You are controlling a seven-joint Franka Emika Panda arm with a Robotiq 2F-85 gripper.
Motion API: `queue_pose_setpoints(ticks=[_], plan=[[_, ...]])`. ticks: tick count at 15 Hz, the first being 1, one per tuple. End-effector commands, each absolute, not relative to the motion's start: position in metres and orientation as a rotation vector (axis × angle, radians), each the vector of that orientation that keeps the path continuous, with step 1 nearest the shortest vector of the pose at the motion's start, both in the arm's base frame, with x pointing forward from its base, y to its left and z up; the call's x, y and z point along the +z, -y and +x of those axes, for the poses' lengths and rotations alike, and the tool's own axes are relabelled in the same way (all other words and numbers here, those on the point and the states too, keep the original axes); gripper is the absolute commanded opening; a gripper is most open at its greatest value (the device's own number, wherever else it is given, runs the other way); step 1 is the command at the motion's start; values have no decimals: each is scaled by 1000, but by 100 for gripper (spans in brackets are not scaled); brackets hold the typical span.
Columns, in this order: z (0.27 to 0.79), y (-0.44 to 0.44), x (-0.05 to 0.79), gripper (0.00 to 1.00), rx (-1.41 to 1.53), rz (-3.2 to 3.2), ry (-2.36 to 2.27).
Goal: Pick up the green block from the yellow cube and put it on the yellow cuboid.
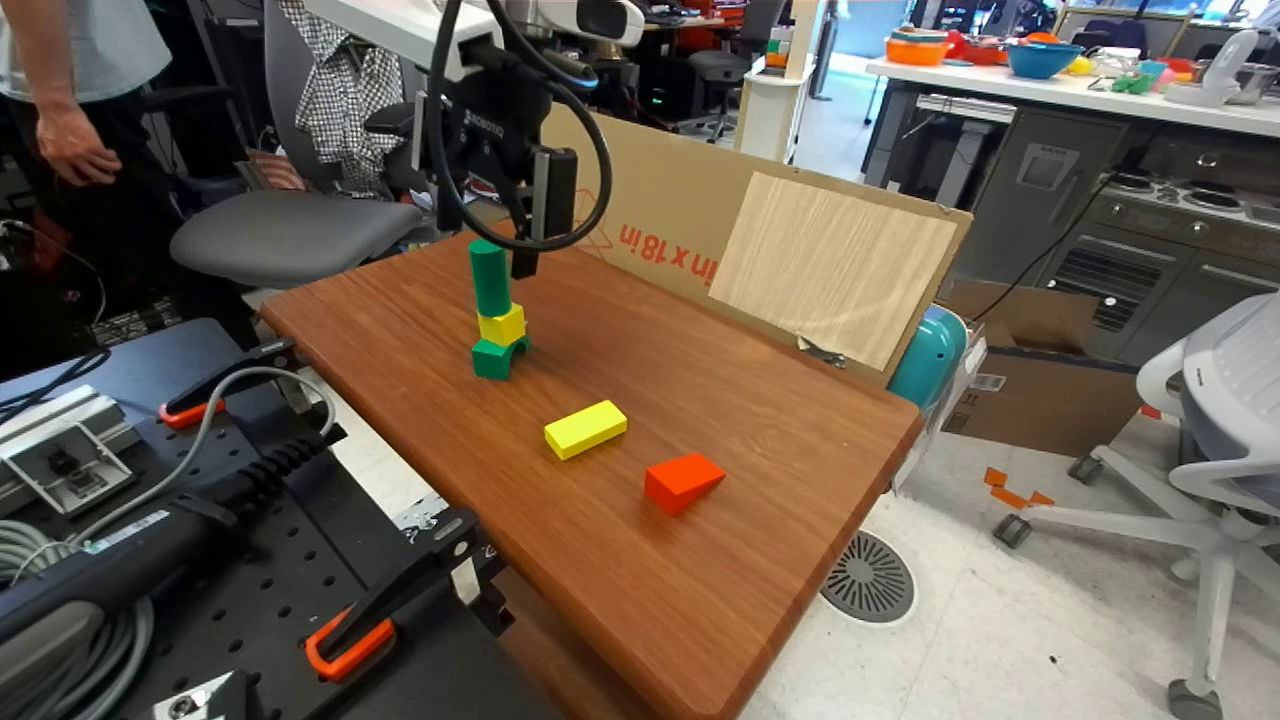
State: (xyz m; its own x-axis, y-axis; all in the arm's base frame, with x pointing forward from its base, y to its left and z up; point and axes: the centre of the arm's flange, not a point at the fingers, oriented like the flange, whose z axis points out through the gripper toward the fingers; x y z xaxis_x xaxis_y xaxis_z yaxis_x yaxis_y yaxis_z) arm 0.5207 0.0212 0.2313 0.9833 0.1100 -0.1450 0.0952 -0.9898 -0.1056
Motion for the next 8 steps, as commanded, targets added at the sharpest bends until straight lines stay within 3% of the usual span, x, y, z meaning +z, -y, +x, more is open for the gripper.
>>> queue_pose_setpoints(ticks=[1, 4, 5, 8], plan=[[526, -23, 241, 100, 239, -3043, 107], [529, -21, 238, 100, 224, -3071, 58], [530, -21, 238, 80, 226, -3081, 41], [530, -19, 237, 58, 234, -3104, 4]])
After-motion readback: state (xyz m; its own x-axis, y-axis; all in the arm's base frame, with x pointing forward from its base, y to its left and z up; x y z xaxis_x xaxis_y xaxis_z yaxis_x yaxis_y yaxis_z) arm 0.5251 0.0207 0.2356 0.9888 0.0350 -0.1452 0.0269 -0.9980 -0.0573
